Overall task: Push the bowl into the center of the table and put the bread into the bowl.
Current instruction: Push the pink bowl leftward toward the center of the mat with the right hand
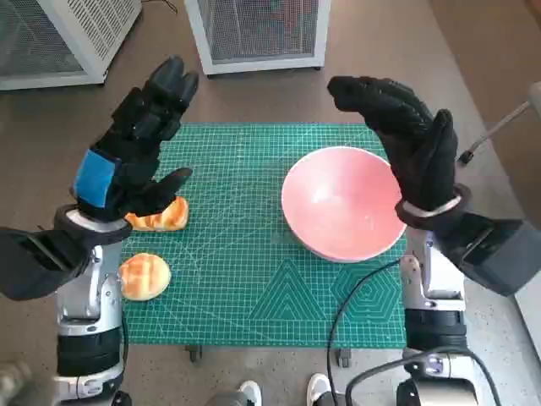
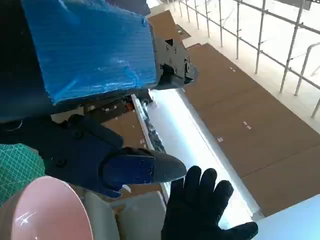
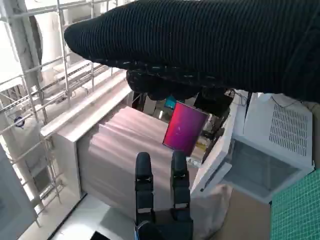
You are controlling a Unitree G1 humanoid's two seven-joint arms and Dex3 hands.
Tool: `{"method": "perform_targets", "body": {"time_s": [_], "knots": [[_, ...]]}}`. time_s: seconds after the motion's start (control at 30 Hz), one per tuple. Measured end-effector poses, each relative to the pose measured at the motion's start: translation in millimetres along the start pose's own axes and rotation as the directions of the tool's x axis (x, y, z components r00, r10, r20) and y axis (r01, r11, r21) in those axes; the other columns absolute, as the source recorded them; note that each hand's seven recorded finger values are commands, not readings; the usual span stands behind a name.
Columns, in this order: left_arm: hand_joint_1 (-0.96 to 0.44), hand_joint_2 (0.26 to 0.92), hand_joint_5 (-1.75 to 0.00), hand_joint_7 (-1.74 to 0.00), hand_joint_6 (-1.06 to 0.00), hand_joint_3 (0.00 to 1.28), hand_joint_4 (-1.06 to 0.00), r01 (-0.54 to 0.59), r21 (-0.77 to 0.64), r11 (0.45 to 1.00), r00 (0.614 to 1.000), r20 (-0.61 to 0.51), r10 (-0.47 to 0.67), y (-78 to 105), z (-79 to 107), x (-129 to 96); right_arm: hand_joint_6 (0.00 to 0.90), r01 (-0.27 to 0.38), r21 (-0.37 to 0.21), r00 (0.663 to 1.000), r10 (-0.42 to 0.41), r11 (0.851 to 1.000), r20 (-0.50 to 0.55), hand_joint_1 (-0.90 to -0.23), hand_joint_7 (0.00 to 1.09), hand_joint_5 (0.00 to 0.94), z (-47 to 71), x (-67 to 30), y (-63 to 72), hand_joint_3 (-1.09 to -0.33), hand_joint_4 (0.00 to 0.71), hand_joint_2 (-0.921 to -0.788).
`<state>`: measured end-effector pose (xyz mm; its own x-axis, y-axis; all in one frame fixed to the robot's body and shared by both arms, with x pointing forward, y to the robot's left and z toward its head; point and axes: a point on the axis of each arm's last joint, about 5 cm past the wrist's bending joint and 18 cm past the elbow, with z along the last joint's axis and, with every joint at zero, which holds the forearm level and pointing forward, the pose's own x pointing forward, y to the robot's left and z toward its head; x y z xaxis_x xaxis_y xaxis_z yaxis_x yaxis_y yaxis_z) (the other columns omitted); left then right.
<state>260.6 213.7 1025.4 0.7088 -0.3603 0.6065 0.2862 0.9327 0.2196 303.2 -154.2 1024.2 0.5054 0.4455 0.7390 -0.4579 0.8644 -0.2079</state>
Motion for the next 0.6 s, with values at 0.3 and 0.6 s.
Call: {"method": "perform_targets", "body": {"time_s": [0.3,0.6], "knots": [[-0.66,0.921,0.0,-0.02,-0.28,0.34,-0.19,-0.001,-0.004,1.0,1.0,0.0,0.001,0.1,0.0,0.0,0.262,0.0,0.001,1.0,0.0,1.0,0.0,-0.697,0.07,0.0,-0.1,0.0,0.3,-0.737,0.17,-0.921],[-0.65,0.921,0.0,-0.02,-0.28,0.33,-0.19,0.0,-0.009,1.0,1.0,-0.003,0.0,0.0,-0.3,0.2,0.262,0.001,0.006,1.0,-0.001,1.0,0.002,-0.698,0.07,0.001,-0.6,0.3,1.3,-0.734,0.172,-0.921]]}}
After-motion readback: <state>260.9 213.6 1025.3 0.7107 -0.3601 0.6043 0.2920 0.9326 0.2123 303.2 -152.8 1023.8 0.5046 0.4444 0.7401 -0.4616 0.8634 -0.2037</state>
